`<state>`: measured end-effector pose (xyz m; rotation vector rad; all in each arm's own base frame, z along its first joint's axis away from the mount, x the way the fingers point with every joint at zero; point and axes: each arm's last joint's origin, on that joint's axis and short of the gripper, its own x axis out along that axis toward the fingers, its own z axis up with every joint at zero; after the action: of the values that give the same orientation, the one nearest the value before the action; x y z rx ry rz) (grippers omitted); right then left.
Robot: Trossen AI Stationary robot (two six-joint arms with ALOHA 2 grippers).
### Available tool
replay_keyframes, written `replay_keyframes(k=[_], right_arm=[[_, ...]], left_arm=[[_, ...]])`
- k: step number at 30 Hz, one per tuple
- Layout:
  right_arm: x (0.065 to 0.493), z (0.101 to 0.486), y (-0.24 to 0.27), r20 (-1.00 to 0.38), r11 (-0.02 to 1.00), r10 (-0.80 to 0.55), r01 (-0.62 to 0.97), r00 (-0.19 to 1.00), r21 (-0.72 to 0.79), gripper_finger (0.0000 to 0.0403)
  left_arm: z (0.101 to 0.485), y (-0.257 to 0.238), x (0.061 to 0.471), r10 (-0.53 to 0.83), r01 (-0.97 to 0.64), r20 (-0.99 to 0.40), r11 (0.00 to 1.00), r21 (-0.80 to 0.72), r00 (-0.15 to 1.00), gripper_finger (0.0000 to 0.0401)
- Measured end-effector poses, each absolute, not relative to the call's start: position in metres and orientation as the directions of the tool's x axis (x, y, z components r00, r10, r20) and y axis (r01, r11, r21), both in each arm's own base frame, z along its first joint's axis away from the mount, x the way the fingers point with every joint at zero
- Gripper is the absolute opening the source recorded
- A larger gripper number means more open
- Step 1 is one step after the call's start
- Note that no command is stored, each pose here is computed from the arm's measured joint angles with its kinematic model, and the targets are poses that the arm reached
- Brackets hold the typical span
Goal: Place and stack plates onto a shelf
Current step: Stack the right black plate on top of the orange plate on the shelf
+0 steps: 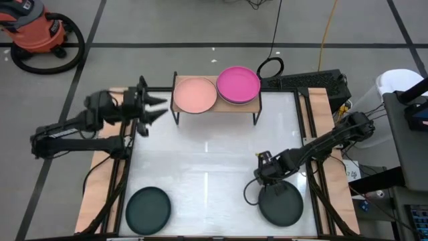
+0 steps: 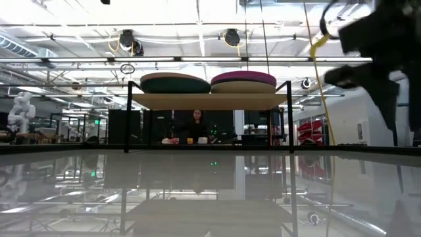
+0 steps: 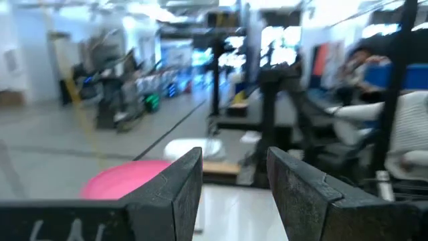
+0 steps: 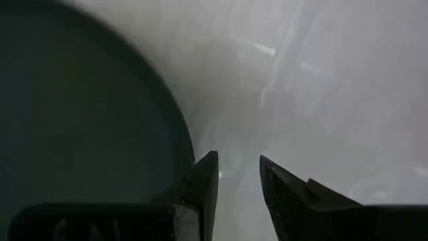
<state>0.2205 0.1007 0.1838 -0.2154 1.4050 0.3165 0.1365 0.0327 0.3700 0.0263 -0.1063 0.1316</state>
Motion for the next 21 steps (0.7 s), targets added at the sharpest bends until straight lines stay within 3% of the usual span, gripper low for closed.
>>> replay_keyframes(k=[8, 15, 21], right_arm=[[0.210, 0.168, 0.102, -0.990, 0.957, 0.117, -0.275, 0.084, 0.090, 0.0096], [0.213, 0.179, 0.105, -0.988, 0.954, 0.127, -0.282, 0.086, 0.099, 0.0096], [0.219, 0.195, 0.109, -0.961, 0.956, 0.188, -0.260, 0.201, 0.133, 0.0096]], left_arm=[[0.309, 0.017, 0.159, 0.003, -0.005, 0.135, 1.000, 0.012, 0.991, 0.0174], [0.281, 0.012, 0.163, 0.061, -0.063, 0.130, 0.998, 0.012, 0.990, 0.0175], [0.263, 0.010, 0.163, 0.082, -0.083, 0.081, 0.996, 0.008, 0.993, 0.0175]])
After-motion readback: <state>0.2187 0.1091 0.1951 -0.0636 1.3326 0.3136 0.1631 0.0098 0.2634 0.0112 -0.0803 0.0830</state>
